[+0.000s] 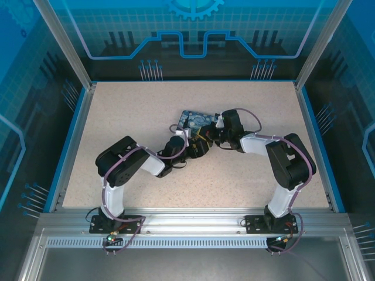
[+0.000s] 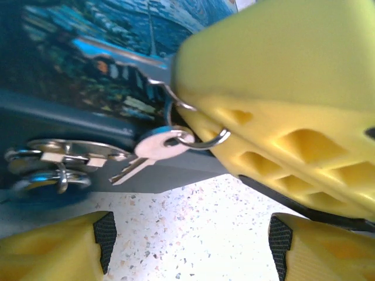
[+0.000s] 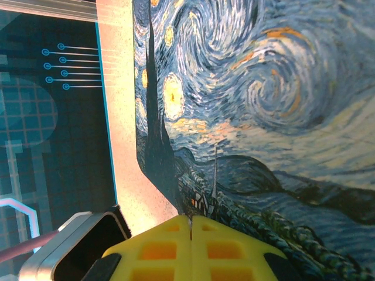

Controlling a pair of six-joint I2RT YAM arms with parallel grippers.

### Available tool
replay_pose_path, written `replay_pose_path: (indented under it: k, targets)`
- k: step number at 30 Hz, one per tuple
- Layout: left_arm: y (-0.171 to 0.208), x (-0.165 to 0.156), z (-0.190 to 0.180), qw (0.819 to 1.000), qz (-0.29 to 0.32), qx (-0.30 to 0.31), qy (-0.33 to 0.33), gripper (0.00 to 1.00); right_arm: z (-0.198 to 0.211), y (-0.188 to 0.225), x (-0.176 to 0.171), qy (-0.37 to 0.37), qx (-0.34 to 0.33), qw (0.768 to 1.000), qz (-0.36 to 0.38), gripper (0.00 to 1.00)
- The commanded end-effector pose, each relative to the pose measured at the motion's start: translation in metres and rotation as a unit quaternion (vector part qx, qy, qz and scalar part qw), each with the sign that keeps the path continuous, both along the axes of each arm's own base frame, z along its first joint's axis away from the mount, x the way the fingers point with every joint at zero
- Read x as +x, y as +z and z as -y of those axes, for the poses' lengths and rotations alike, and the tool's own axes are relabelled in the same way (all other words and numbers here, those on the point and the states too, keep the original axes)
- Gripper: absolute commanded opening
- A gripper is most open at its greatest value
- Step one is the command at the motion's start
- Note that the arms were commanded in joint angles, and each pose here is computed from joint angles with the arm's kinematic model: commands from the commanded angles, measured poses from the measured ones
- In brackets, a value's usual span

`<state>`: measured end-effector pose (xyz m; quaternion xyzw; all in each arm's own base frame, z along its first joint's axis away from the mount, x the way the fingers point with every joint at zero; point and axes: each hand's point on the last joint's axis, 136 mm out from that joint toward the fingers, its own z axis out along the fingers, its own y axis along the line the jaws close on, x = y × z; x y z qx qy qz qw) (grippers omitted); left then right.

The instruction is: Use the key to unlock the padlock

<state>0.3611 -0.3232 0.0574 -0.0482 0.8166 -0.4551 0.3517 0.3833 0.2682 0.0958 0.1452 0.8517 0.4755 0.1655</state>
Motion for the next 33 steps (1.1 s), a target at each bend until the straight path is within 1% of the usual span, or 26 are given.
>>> replay_pose_path:
  k: [1,6,11,18,22,26,33]
  targets:
    - [0.012,0.010,-0.003,0.999,0.005,-0.047,0.018,0.70,0.005,-0.028,-0.014,0.010,-0.014,0.999,-0.044,0.00]
    - [0.007,0.007,-0.006,0.999,0.002,-0.034,0.018,0.70,0.009,-0.027,-0.013,0.007,-0.012,0.999,-0.043,0.00]
    - [0.026,-0.004,-0.014,1.000,0.008,-0.022,0.010,0.70,0.010,-0.026,-0.012,0.010,-0.009,0.999,-0.041,0.00]
    - [0.039,-0.015,-0.037,0.999,0.002,0.046,0.007,0.72,0.014,-0.005,0.001,0.009,0.001,1.000,-0.020,0.00]
    - [0.032,-0.015,-0.050,0.995,0.000,0.104,0.004,0.72,0.016,0.010,0.009,0.011,0.002,1.000,-0.010,0.00]
    - [0.025,-0.015,-0.054,0.990,0.002,0.138,-0.006,0.73,0.019,0.025,0.019,0.007,0.006,1.000,0.004,0.00]
    - [0.005,-0.014,-0.048,0.987,-0.002,0.158,-0.028,0.73,0.027,0.043,0.036,-0.005,0.017,1.000,0.018,0.00]
